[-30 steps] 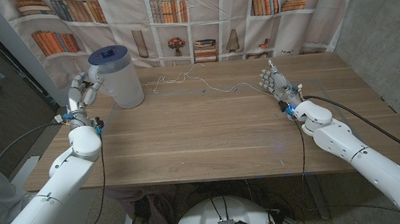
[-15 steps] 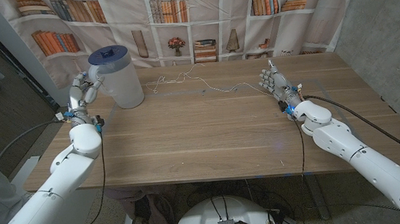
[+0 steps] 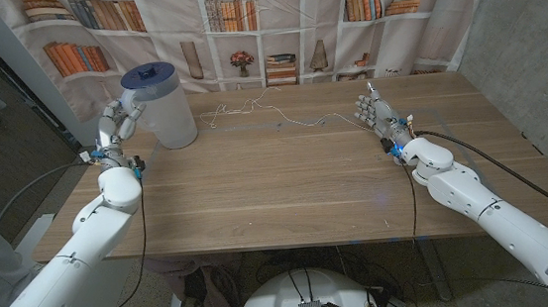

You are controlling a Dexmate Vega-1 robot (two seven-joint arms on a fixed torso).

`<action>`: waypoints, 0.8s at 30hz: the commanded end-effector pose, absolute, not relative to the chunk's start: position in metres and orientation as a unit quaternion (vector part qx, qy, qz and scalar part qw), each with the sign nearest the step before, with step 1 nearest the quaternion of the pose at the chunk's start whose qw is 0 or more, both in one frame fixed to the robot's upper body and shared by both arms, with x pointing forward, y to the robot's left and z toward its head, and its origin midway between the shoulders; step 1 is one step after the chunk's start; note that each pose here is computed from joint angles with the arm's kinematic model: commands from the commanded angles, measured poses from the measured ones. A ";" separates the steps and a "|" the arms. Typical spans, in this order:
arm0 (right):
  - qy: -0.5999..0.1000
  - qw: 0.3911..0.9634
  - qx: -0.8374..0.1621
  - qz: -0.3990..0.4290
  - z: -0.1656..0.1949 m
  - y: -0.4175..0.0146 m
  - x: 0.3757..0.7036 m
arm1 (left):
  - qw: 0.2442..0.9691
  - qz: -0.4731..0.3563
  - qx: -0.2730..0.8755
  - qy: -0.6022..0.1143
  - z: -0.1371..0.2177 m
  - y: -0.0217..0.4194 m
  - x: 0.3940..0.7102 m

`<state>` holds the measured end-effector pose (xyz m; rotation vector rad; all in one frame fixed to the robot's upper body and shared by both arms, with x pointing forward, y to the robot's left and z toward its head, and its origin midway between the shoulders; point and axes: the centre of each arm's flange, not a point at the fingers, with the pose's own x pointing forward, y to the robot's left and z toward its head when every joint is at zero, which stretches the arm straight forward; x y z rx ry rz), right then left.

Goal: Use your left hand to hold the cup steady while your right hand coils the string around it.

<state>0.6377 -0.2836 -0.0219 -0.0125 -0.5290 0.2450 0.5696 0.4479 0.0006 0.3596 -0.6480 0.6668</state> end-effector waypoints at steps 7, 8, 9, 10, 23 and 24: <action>-0.260 0.958 -0.004 0.117 -0.021 -0.285 0.639 | 0.880 0.315 0.171 -0.311 0.000 0.442 0.578; -0.260 0.958 -0.004 0.117 -0.021 -0.285 0.640 | 0.880 0.315 0.171 -0.310 0.000 0.442 0.579; -0.261 0.958 -0.004 0.118 -0.021 -0.285 0.640 | 0.881 0.317 0.172 -0.308 0.000 0.442 0.579; -0.261 0.958 -0.005 0.118 -0.020 -0.285 0.640 | 0.880 0.316 0.171 -0.310 0.000 0.441 0.579; -0.261 0.958 -0.005 0.119 -0.020 -0.285 0.640 | 0.880 0.315 0.174 -0.311 0.002 0.438 0.582; -0.261 0.958 -0.005 0.119 -0.020 -0.284 0.640 | 0.880 0.314 0.175 -0.312 0.002 0.437 0.582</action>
